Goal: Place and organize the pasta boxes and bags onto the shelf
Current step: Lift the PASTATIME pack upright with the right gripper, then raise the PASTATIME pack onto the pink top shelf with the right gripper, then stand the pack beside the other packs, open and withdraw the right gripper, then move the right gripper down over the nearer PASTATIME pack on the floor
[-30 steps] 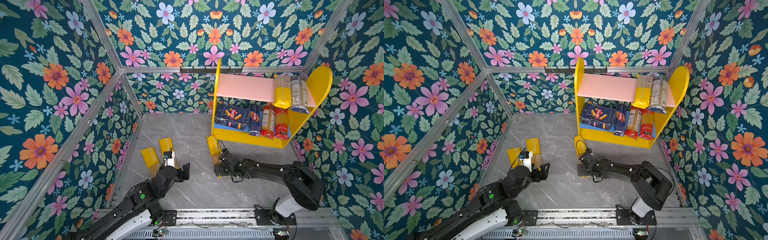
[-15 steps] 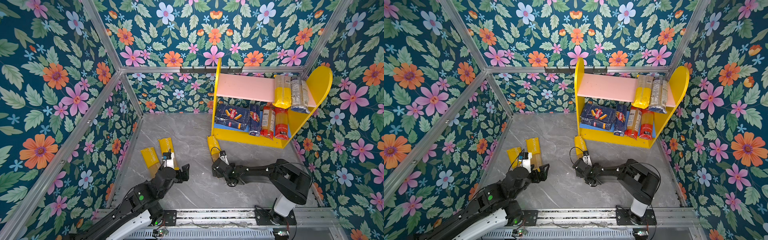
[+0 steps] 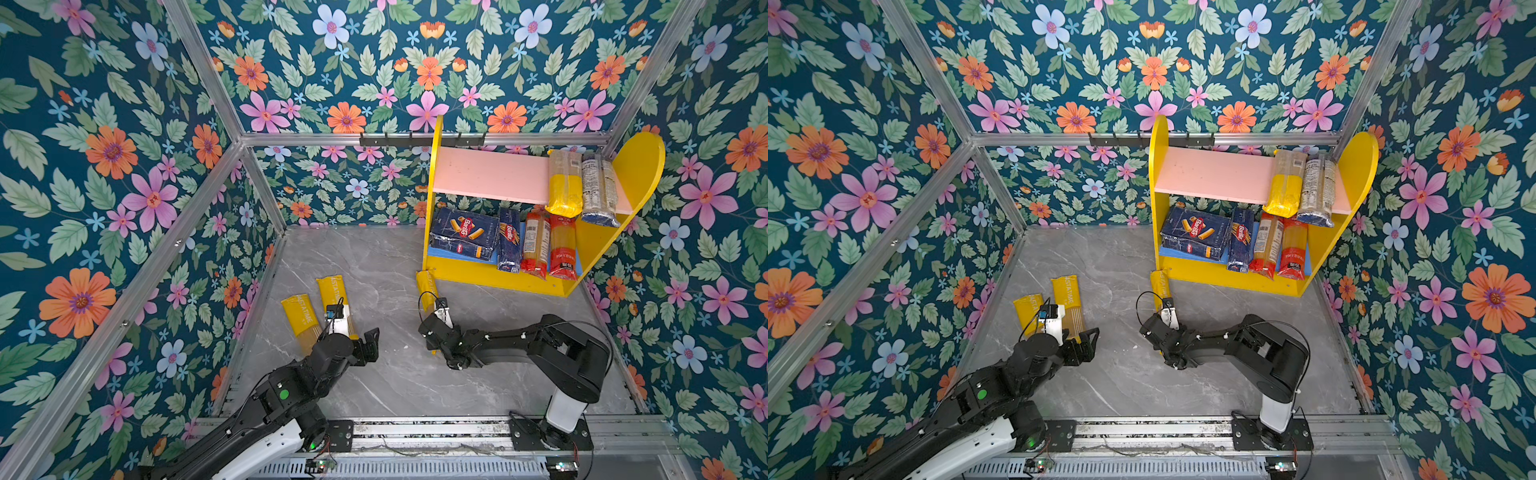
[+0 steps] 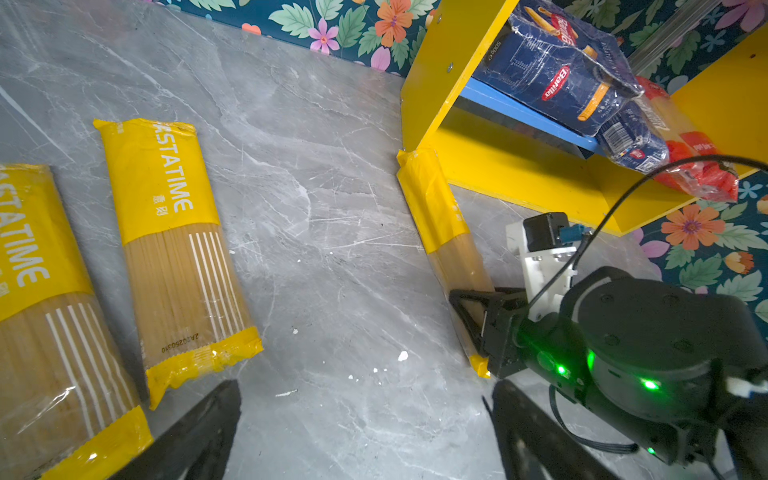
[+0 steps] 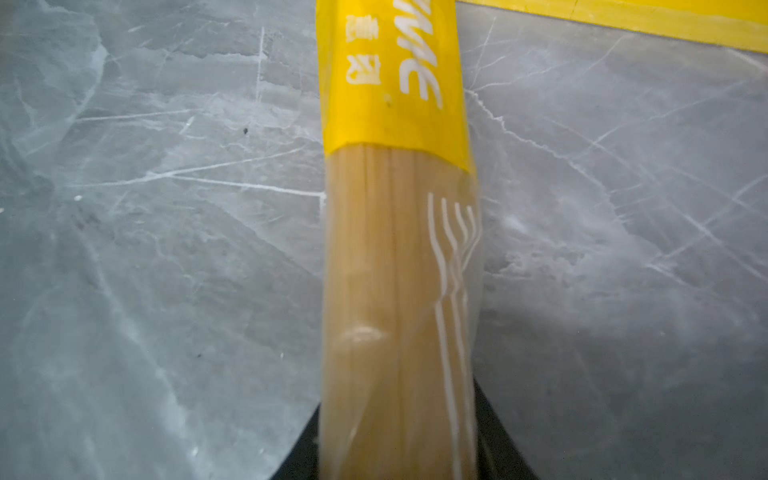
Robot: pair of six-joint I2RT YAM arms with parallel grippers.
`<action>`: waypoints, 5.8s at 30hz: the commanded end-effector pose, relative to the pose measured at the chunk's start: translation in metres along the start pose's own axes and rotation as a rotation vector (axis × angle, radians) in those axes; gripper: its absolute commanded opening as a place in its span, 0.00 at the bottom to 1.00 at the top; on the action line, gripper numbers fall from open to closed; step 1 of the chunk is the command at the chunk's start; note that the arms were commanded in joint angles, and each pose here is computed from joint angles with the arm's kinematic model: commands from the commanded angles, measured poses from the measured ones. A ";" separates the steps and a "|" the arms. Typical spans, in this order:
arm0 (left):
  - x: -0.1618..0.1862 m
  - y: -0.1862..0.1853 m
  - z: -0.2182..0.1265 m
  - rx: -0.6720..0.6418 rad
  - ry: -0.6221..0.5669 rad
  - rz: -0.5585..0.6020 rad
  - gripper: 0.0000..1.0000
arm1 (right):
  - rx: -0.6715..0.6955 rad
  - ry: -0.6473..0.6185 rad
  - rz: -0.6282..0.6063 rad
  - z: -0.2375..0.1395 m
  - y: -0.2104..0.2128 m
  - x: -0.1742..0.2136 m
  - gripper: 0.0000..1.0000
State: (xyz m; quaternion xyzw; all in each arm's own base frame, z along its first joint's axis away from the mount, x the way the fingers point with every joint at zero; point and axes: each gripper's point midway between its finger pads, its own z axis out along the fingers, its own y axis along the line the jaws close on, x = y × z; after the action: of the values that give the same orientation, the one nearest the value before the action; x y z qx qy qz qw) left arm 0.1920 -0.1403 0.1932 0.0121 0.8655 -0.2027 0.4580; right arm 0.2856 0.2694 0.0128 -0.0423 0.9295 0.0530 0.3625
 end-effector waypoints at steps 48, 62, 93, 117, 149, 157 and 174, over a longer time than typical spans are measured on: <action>-0.078 -0.052 -0.008 0.029 -0.083 0.102 0.97 | -0.653 -0.238 0.175 -0.303 -0.008 -0.162 0.00; -0.099 -0.085 0.012 0.061 -0.107 0.185 0.98 | -0.482 -0.519 0.132 -0.378 -0.056 -0.263 0.00; -0.106 -0.088 0.013 0.049 -0.125 0.190 0.98 | 0.223 -0.907 0.160 -0.316 -0.148 -0.476 0.00; -0.104 -0.084 0.014 0.032 -0.121 0.195 0.98 | 0.313 -0.820 0.232 -0.300 -0.190 -0.461 0.00; -0.103 -0.064 -0.004 0.007 -0.155 0.155 1.00 | 0.148 -0.687 0.123 -0.333 -0.138 -0.409 0.76; -0.092 -0.040 -0.014 -0.031 -0.162 0.089 1.00 | -0.038 -0.499 0.096 -0.292 -0.085 -0.264 0.99; -0.045 0.009 -0.011 -0.125 -0.130 -0.070 1.00 | -0.208 -0.171 0.079 -0.212 -0.026 -0.088 0.99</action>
State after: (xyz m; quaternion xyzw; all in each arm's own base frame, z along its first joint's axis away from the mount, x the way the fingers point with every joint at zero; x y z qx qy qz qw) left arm 0.2108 -0.1269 0.2370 -0.0350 0.8447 -0.1666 0.5075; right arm 0.2140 0.2081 0.2253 -0.0602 0.8874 0.1389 0.4355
